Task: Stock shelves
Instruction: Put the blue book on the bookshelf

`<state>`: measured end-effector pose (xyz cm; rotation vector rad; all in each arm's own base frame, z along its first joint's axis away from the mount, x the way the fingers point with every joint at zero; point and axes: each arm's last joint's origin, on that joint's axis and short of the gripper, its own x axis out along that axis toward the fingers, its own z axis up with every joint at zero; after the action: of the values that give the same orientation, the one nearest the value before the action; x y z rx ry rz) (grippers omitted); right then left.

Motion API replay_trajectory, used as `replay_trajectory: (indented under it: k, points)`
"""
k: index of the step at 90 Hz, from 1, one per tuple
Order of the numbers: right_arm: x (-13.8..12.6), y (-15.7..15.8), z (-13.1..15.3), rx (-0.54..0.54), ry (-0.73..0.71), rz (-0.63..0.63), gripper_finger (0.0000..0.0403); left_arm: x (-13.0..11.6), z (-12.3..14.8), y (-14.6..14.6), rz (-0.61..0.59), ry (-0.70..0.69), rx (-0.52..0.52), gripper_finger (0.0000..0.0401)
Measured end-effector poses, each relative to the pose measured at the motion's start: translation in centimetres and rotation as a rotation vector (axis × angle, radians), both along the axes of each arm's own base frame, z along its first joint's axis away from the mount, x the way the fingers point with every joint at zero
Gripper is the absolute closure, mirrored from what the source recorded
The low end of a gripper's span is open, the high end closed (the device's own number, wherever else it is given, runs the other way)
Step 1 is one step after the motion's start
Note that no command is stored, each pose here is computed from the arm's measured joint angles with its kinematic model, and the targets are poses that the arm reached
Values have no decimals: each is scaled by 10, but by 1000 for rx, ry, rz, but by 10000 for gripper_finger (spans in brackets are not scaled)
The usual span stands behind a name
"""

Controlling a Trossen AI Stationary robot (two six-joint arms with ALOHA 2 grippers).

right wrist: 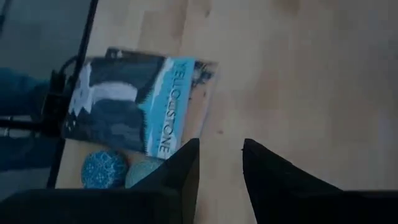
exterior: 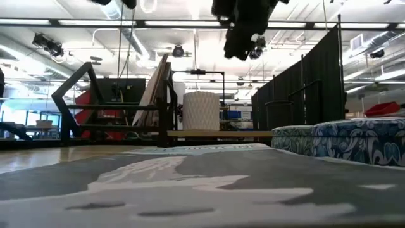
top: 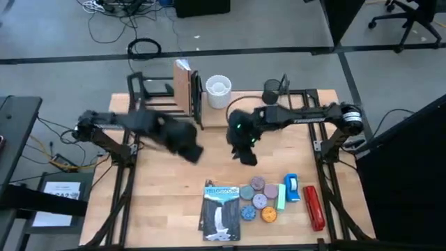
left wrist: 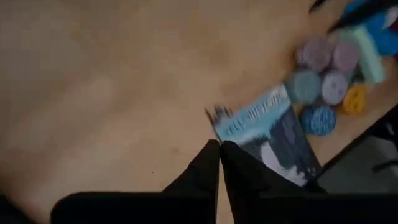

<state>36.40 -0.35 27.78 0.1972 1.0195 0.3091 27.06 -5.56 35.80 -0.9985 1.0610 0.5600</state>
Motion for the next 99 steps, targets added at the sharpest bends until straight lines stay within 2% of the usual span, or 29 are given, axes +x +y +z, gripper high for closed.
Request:
replay_trajectory:
  k: [15,28,36,44,53,70,86,99]
  points:
    - [17,16,-26,64,45,56,282,16,-61,-38,6,-102,-198,302]
    - [31,30,-52,73,72,89,236,19,-109,-52,102,-225,-311,228]
    - [34,35,-62,88,111,65,211,13,-139,-53,163,-255,-342,204]
    - [33,35,-65,92,146,34,195,10,-162,-51,187,-264,-350,201]
    - [30,32,-61,64,156,14,189,8,-186,-50,204,-203,-312,208]
    - [21,18,-35,14,84,-38,197,19,-217,-54,213,-111,-269,215]
    - [14,2,-14,-15,18,-96,207,31,-225,-54,224,-4,-228,225]
    - [11,-9,-9,-16,4,-126,211,23,-215,-34,253,156,-109,251]
